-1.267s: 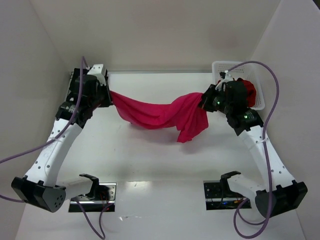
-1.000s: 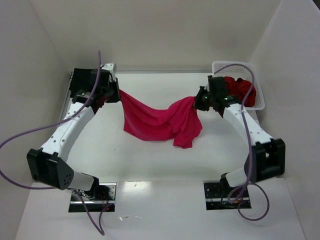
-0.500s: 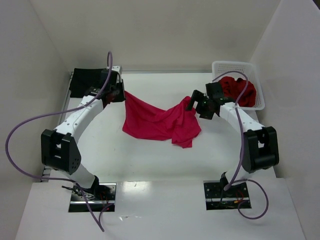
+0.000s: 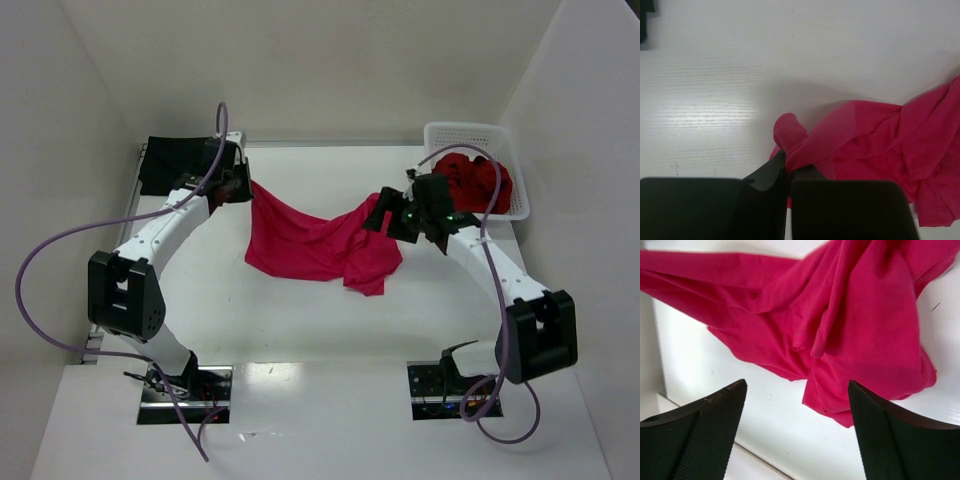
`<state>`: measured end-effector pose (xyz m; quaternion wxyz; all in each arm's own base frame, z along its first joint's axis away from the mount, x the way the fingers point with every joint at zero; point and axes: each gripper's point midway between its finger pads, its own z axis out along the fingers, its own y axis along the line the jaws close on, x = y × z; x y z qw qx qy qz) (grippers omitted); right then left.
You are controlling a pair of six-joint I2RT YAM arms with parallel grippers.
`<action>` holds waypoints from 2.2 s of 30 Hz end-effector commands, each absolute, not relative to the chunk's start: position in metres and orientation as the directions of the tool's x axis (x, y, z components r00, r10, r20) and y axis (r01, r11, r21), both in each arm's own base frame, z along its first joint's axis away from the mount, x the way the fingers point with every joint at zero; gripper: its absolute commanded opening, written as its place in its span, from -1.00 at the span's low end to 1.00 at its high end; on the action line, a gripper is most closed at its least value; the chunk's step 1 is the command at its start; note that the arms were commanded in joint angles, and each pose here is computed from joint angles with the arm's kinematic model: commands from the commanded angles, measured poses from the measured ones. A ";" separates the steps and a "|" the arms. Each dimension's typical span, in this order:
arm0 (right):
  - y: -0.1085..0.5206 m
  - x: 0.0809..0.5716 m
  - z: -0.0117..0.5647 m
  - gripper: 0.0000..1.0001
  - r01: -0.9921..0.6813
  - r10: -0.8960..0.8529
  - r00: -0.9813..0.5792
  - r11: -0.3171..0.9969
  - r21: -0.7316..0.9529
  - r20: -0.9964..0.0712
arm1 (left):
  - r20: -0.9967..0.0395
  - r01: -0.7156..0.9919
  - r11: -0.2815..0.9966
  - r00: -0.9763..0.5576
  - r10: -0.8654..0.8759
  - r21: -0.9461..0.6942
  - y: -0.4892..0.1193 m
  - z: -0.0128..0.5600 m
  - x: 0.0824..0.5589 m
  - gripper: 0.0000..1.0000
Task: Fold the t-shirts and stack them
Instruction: Flatten out the tshirt
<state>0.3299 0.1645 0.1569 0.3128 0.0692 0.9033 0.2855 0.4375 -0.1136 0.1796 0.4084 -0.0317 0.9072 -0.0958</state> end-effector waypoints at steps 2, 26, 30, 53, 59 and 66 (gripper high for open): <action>0.183 0.353 0.139 0.61 -0.045 0.265 -0.796 0.871 0.490 -0.544 | -0.773 0.031 0.979 -0.619 -0.138 -0.200 -0.113 0.194 0.451 -1.00; 0.200 0.377 0.097 0.00 -0.019 0.289 -0.803 0.862 0.506 -0.521 | -0.764 0.016 0.978 -0.626 -0.153 -0.209 -0.103 0.190 0.451 -1.00; 0.204 0.387 0.108 -0.32 -0.035 0.295 -0.787 0.856 0.516 -0.543 | -0.770 0.018 0.977 -0.620 -0.155 -0.210 -0.103 0.192 0.453 -1.00; 0.153 0.459 0.462 -1.00 -0.172 0.485 -0.194 0.839 0.517 -0.852 | -0.962 -0.020 0.975 -0.163 -0.220 -0.220 -0.033 0.408 0.460 -1.00; 0.104 0.448 0.512 -1.00 -0.114 0.479 -0.009 0.872 0.477 -0.878 | -0.977 -0.149 0.967 -0.029 -0.213 -0.206 -0.003 0.459 0.442 -1.00; 0.079 0.419 0.561 -1.00 -0.147 0.490 0.112 0.868 0.474 -0.864 | -0.931 -0.214 0.906 0.077 -0.357 -0.365 0.015 0.489 0.431 -1.00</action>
